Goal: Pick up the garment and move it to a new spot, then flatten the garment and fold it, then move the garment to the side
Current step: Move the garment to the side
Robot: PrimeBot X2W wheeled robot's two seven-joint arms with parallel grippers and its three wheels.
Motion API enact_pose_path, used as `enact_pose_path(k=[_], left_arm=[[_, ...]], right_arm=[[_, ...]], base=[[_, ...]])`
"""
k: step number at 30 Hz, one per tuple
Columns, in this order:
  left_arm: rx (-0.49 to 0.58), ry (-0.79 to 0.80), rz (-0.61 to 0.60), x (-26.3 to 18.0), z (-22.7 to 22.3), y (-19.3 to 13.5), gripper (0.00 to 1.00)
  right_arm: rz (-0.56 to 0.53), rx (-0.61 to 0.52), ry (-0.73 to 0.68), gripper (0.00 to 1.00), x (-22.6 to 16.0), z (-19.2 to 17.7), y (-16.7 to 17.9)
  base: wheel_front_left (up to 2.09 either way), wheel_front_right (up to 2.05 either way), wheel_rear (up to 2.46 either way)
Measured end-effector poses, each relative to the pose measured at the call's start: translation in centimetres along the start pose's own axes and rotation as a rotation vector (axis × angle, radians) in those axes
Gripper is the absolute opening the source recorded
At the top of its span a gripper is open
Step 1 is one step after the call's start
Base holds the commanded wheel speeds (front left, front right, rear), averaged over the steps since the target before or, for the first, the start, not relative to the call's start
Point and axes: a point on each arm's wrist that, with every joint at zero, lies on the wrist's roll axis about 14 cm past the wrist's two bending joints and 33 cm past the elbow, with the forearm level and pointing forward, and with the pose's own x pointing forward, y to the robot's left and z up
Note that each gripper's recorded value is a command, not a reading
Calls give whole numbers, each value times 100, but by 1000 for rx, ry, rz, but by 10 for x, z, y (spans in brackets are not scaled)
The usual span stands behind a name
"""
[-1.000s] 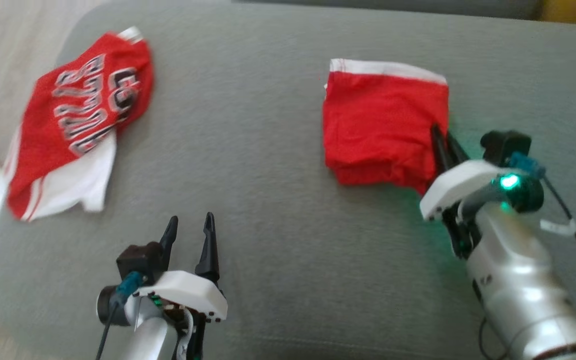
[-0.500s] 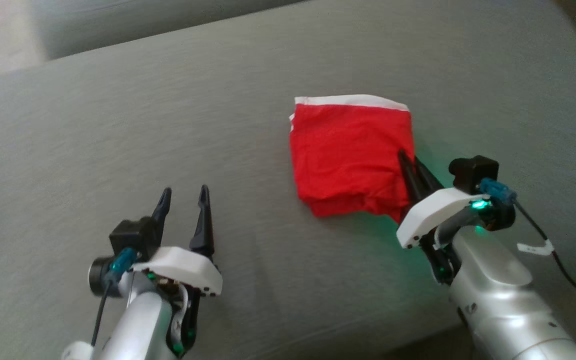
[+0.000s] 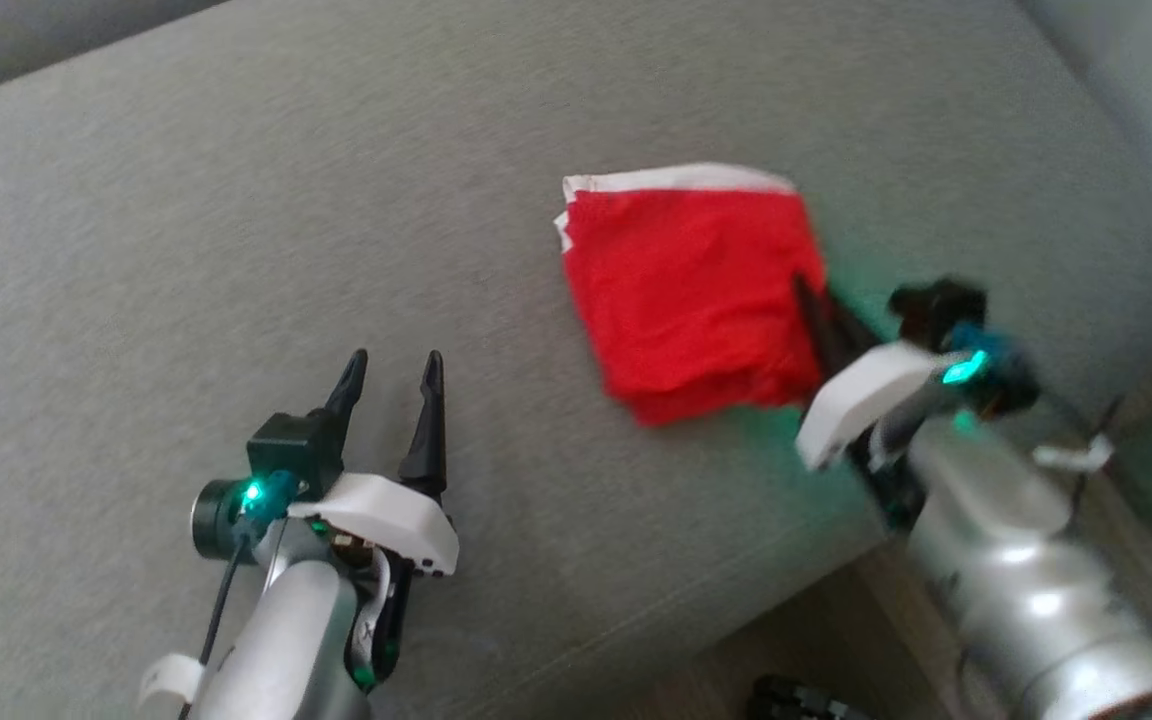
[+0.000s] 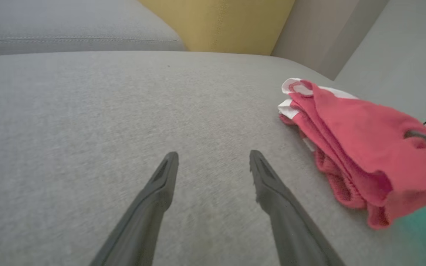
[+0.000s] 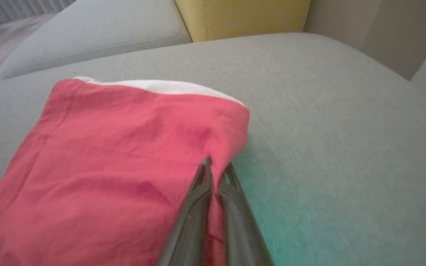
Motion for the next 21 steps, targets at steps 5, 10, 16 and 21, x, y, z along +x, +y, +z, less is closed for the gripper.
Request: enact_pose_path(k=[5,10,16,21], left_arm=[[-2,11,75,-12,-5,28,100],[-5,21,169,-28,-11,60,100],[-16,23,275,-45,-14,95,100],[-20,18,292,-48,-14,101,100]], right_arm=[[-10,-167,-30,0,34,39,-22],[-109,-264,-11,0,56,64,-74],[-186,-271,-10,0,76,81,-104],[-160,-286,-37,0,89,88,-91]], base=[[0,0,0],[0,0,0],[0,0,0],[0,0,0]])
